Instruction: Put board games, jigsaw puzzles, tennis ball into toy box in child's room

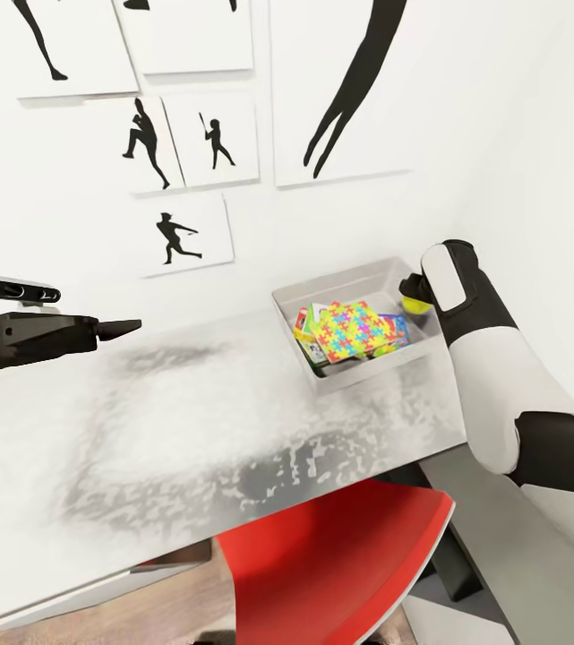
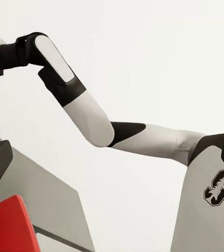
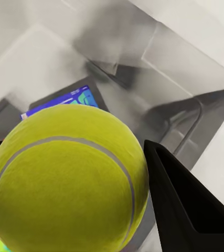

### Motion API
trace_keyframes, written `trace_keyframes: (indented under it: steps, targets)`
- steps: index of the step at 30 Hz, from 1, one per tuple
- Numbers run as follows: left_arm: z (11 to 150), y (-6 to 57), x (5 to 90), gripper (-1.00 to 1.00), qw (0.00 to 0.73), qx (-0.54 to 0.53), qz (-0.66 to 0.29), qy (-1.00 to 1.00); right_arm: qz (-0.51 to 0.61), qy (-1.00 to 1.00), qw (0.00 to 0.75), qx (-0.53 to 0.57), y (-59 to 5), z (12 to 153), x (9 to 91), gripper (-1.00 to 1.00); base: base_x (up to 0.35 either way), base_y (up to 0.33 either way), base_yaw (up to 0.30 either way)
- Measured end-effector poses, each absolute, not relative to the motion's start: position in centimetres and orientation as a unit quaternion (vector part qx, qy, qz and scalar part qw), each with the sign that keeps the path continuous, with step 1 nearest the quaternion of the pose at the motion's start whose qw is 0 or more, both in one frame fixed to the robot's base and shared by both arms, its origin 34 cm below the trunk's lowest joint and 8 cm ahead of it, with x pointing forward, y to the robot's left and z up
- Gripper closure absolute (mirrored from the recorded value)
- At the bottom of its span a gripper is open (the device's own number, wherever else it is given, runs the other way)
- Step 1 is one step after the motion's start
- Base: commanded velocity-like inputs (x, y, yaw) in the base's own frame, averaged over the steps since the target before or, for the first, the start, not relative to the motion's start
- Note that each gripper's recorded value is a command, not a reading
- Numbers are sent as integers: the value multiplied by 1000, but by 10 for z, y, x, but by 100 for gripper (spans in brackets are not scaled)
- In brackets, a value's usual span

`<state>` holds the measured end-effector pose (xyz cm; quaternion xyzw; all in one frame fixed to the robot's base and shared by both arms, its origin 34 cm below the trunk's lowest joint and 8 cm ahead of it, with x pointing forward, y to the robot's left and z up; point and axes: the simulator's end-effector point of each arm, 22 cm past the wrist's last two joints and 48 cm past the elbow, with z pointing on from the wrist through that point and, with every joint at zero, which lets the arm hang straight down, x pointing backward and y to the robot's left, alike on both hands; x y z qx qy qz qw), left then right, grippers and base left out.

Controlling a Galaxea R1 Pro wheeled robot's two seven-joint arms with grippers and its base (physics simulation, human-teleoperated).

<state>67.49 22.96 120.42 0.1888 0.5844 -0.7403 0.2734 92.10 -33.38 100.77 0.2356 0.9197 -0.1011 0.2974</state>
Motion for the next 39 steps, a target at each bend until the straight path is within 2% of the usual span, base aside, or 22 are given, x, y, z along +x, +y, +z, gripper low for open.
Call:
trace_keyframes:
  steps: [39]
  targets:
    - [1183,230,682,-100,263,175,-742,591,-104,927,273,237,-340,975,918,100,0,0,0]
